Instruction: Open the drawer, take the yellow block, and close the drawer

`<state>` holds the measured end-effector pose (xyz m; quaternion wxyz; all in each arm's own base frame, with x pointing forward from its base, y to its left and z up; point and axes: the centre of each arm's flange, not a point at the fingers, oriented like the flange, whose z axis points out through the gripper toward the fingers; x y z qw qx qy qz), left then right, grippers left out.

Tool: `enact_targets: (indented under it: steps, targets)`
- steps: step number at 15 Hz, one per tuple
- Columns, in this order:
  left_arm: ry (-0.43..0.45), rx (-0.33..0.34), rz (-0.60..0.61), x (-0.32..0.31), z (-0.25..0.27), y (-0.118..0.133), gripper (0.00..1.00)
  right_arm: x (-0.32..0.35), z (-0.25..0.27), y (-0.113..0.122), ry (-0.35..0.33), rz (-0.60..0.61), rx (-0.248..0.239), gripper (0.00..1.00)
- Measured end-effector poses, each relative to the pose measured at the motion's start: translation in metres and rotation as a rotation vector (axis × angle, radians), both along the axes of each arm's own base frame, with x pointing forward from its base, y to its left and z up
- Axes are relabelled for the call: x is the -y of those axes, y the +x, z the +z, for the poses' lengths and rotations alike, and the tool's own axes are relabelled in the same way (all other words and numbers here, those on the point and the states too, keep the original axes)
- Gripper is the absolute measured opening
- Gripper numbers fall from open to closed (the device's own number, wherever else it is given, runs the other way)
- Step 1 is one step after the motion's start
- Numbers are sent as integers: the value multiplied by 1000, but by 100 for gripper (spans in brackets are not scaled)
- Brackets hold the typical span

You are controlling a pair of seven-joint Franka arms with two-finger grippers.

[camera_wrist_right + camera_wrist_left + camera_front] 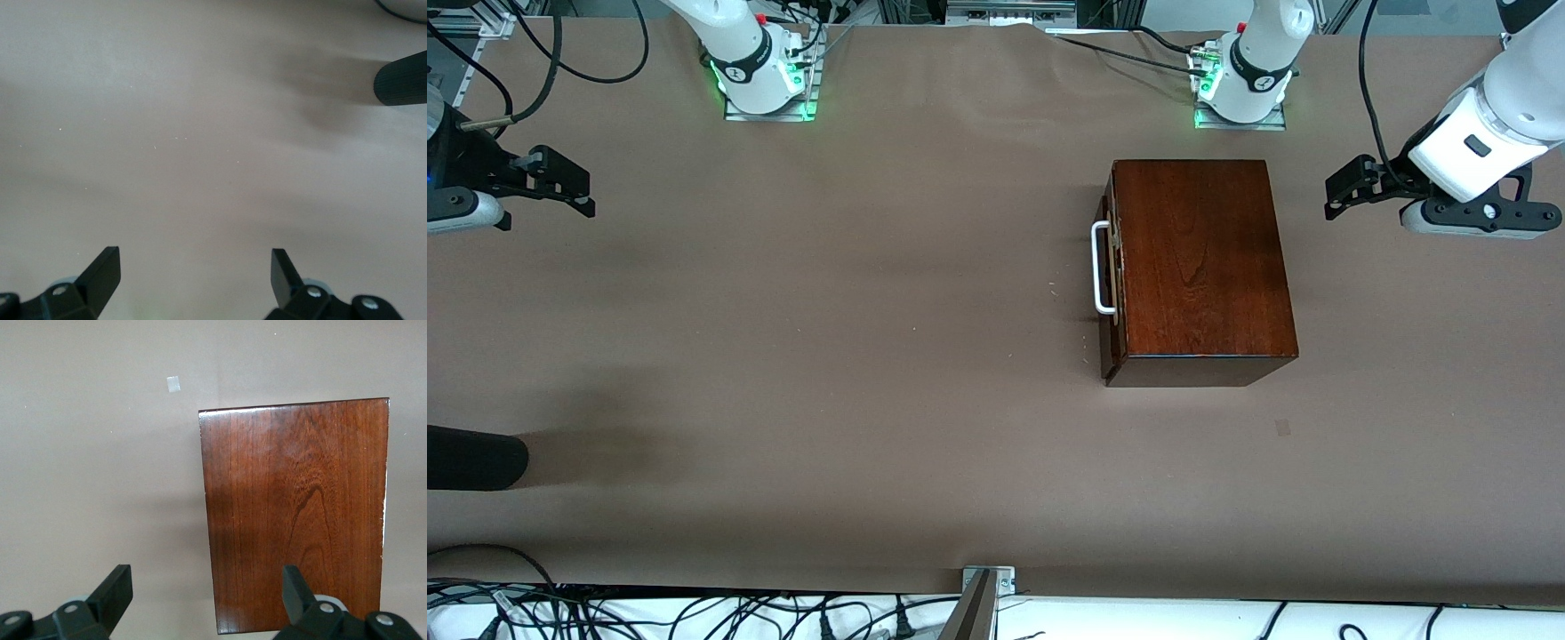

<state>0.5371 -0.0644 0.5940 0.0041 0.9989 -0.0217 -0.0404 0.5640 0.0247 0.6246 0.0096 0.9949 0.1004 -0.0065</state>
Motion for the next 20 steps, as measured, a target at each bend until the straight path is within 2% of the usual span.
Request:
enact_targets:
  steps: [20]
  targets:
    - [1,-4,-8,4,0,-1,100,0,0,0,0,0,0,100]
